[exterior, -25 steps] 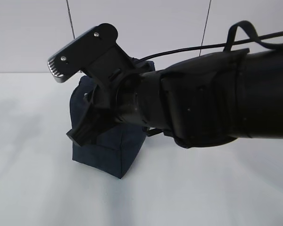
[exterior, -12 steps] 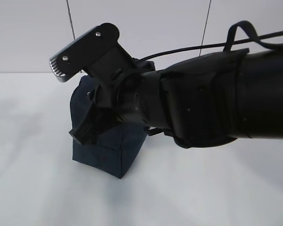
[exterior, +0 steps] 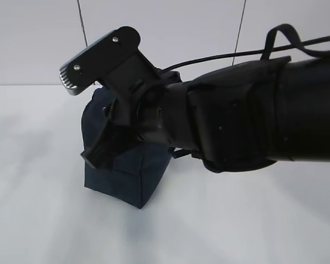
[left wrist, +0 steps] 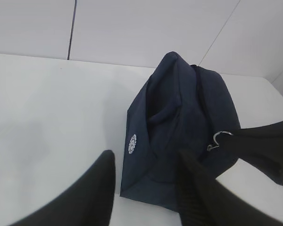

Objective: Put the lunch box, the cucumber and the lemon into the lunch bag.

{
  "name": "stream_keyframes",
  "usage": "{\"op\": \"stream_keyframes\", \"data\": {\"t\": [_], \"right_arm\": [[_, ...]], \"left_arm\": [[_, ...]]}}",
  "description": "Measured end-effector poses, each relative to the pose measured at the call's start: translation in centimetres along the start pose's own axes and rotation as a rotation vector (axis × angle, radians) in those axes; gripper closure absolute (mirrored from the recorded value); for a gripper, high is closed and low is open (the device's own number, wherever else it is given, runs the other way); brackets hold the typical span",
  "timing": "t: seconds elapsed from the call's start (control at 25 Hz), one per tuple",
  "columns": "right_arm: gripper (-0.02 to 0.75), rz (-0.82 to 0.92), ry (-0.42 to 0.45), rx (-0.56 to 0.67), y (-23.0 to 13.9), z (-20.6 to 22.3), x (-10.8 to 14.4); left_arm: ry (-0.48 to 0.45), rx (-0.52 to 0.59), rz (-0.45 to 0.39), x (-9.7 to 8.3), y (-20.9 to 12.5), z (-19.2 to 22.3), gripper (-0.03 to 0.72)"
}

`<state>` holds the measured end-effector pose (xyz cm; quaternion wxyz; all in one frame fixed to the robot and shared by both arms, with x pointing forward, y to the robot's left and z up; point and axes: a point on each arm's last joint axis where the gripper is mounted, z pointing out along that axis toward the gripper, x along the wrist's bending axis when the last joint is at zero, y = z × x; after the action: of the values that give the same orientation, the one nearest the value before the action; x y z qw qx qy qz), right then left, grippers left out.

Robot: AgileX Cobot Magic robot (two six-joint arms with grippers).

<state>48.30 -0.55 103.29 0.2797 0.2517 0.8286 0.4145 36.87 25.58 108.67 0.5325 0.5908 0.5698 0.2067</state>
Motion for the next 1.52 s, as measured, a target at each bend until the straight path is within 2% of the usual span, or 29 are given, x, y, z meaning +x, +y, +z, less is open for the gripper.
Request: {"op": "stream_keyframes", "data": {"t": [0.24, 0.6, 0.84, 1.04, 1.24, 1.36, 1.52], "right_arm": [[0.730, 0.001, 0.031, -0.015, 0.1, 0.0, 0.2], [0.730, 0.001, 0.029, -0.014, 0.1, 0.0, 0.2], [0.730, 0.001, 0.029, -0.014, 0.1, 0.0, 0.2], [0.730, 0.001, 0.029, -0.014, 0.1, 0.0, 0.2], [0.730, 0.001, 0.028, -0.013, 0.1, 0.0, 0.2], [0.730, 0.001, 0.028, -0.013, 0.1, 0.0, 0.2], [0.730, 0.001, 0.028, -0.013, 0.1, 0.0, 0.2]], "left_arm": [[0.016, 0.052, 0.055, 0.4, -0.3, 1.3, 0.380], [-0.015, 0.142, 0.247, 0.2, -1.1, 4.3, 0.380], [-0.008, 0.241, 0.272, 0.6, -2.2, 6.6, 0.380], [-0.027, 0.300, 0.360, 1.0, -3.0, 8.3, 0.370], [-0.093, 0.279, 0.460, 0.7, -3.2, 9.2, 0.285], [-0.122, 0.263, 0.524, 0.6, -3.3, 9.7, 0.268], [-0.156, 0.252, 0.550, 0.6, -3.7, 10.9, 0.263]]}}
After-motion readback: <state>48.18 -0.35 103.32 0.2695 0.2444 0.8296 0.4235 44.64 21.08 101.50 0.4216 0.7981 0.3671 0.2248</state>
